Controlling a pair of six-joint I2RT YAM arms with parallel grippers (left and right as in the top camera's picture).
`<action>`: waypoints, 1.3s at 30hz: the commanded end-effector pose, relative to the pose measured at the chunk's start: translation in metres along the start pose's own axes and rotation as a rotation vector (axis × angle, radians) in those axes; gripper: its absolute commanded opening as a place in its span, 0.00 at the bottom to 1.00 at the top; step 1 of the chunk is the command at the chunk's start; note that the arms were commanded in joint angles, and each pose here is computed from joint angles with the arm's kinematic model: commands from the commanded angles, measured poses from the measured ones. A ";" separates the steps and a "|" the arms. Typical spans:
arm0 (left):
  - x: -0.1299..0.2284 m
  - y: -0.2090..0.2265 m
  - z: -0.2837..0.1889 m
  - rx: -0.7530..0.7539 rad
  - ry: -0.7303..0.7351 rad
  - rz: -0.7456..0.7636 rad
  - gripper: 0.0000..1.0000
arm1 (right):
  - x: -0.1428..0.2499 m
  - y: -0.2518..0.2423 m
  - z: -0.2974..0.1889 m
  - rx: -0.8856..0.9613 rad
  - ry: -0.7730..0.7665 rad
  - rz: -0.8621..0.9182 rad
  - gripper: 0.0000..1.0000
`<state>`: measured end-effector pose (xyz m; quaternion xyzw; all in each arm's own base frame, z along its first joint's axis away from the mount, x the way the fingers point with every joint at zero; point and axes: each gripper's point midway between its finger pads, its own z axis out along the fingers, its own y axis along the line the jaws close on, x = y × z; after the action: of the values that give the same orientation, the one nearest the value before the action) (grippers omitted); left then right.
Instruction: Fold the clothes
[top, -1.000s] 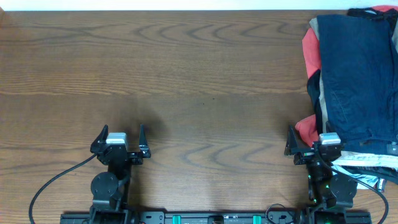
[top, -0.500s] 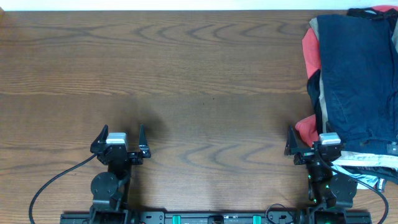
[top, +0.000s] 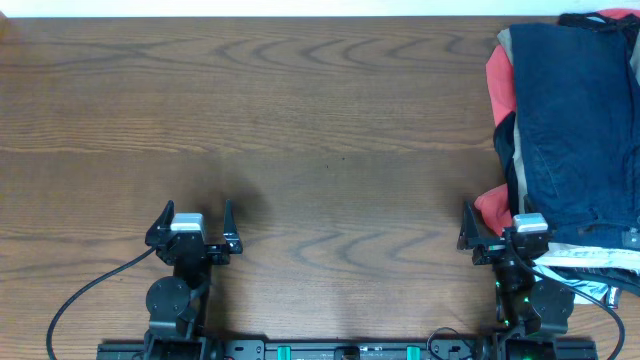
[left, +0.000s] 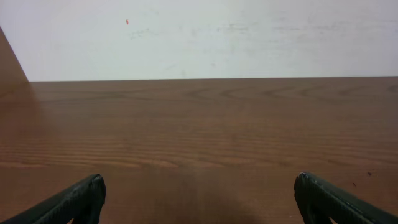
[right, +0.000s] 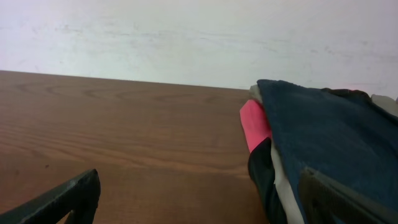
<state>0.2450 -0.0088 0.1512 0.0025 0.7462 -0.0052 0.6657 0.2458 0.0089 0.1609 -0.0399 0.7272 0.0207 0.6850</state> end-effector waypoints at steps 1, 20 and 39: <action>0.019 0.002 0.001 -0.012 0.061 0.012 0.98 | 0.001 0.004 0.000 -0.015 0.003 -0.012 0.99; 0.019 0.000 0.001 -0.002 0.060 -0.072 0.98 | 0.002 0.004 0.000 -0.016 0.004 0.057 0.99; -0.010 -0.021 -0.009 0.104 0.340 -0.099 0.98 | -0.021 0.004 -0.008 -0.003 0.224 0.207 0.99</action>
<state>0.2326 -0.0215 0.1385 -0.0099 0.8434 -0.0555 0.5343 0.2358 0.0096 0.1614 0.0385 0.7976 0.0837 0.5962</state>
